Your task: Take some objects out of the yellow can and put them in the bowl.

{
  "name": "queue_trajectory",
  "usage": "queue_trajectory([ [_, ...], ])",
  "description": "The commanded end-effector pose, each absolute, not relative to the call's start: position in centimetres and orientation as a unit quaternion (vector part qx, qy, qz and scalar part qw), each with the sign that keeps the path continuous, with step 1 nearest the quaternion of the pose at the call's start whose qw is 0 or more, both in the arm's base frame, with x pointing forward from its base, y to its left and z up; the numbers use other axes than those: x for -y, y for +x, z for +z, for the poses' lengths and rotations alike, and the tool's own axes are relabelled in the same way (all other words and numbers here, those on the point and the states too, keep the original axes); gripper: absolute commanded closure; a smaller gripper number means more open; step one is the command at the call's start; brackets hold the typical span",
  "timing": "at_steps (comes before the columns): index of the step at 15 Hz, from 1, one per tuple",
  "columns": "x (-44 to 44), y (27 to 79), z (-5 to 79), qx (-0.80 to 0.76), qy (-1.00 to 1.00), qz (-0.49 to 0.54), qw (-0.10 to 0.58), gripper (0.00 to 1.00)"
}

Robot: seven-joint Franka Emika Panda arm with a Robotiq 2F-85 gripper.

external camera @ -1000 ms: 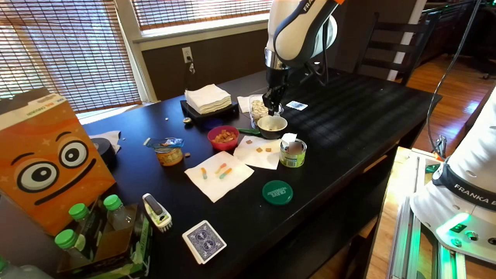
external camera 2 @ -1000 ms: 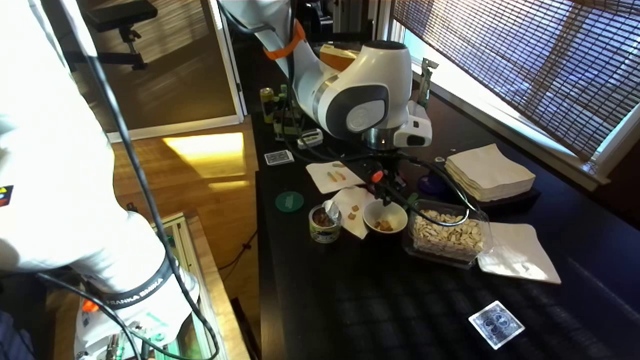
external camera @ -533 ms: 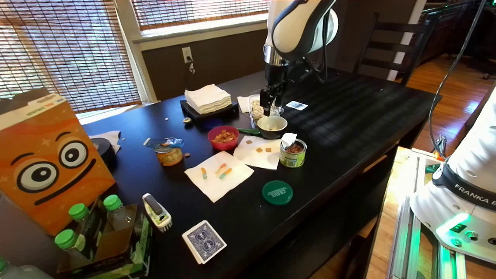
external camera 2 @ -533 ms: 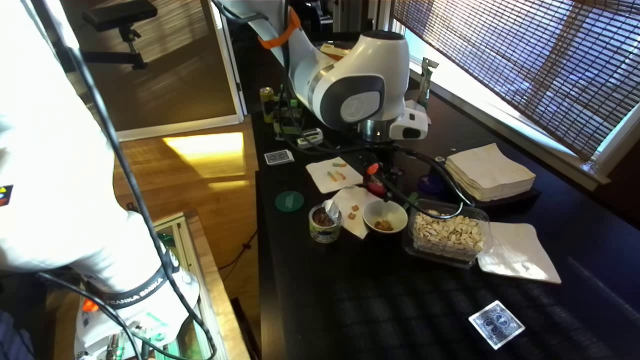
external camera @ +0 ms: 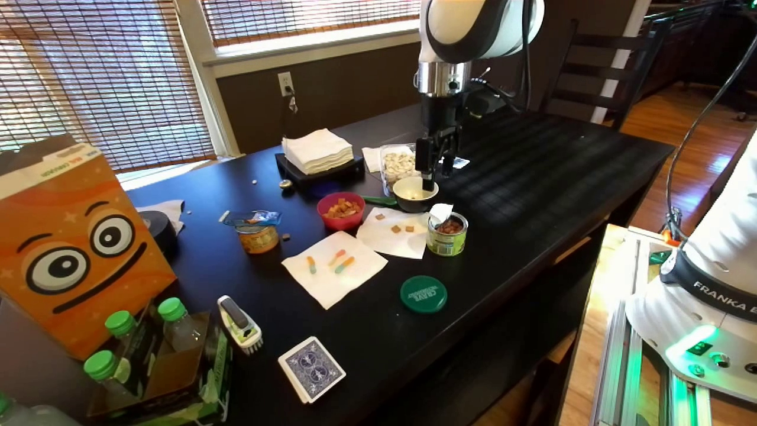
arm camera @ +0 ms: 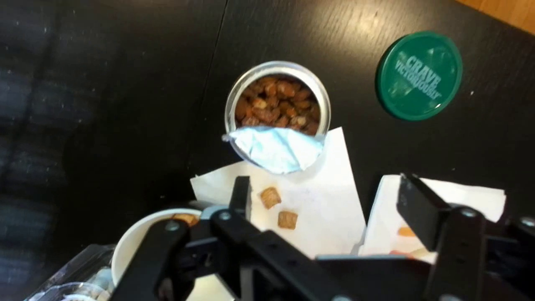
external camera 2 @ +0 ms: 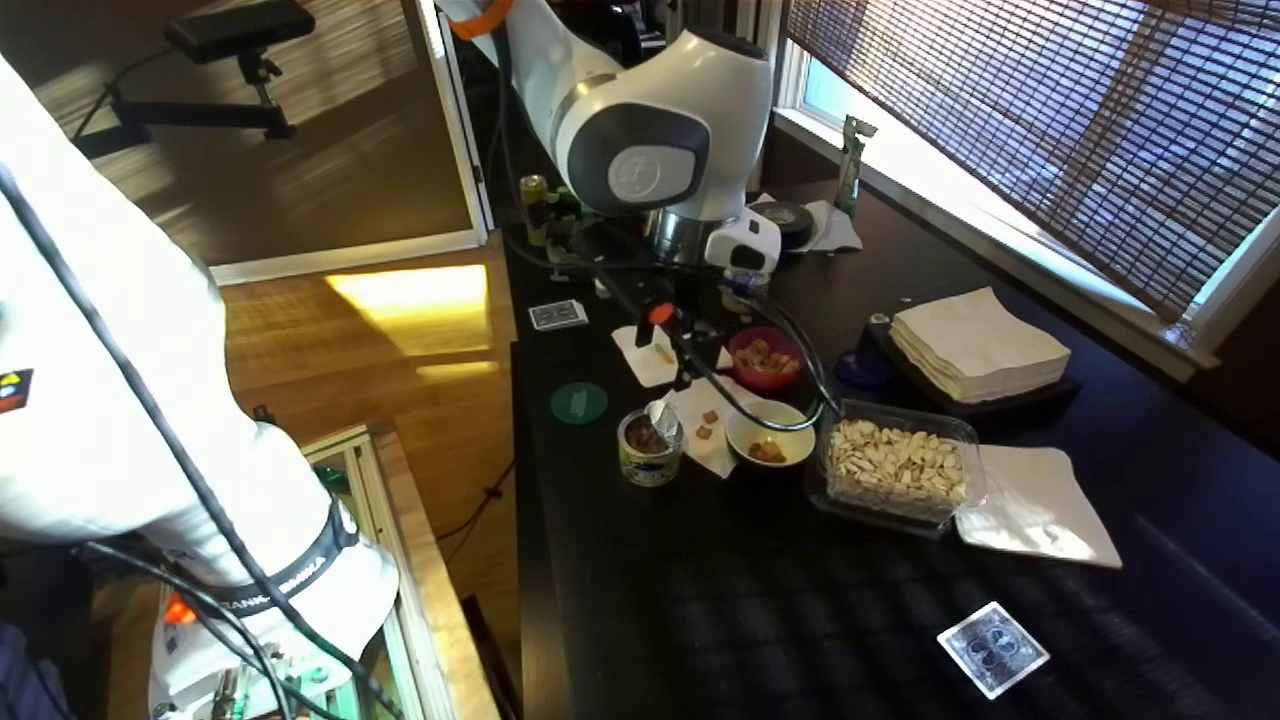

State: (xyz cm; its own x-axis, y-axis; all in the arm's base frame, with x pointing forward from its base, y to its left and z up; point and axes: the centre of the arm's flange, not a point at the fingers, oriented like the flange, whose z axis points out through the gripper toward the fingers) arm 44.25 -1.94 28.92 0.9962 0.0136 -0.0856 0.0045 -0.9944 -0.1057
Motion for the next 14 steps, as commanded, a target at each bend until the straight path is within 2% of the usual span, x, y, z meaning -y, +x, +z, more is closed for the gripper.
queue_trajectory([
  [1, 0.3, 40.2, 29.8, -0.034, -0.996, 0.059, 0.065, 0.41],
  [9, -1.1, 37.8, 25.4, -0.104, -0.994, 0.011, 0.037, 0.99],
  [13, -0.4, 38.6, 23.7, -0.134, -0.991, -0.016, 0.011, 1.0],
  [14, -0.2, 38.8, 23.4, -0.14, -0.99, -0.018, 0.007, 0.98],
])
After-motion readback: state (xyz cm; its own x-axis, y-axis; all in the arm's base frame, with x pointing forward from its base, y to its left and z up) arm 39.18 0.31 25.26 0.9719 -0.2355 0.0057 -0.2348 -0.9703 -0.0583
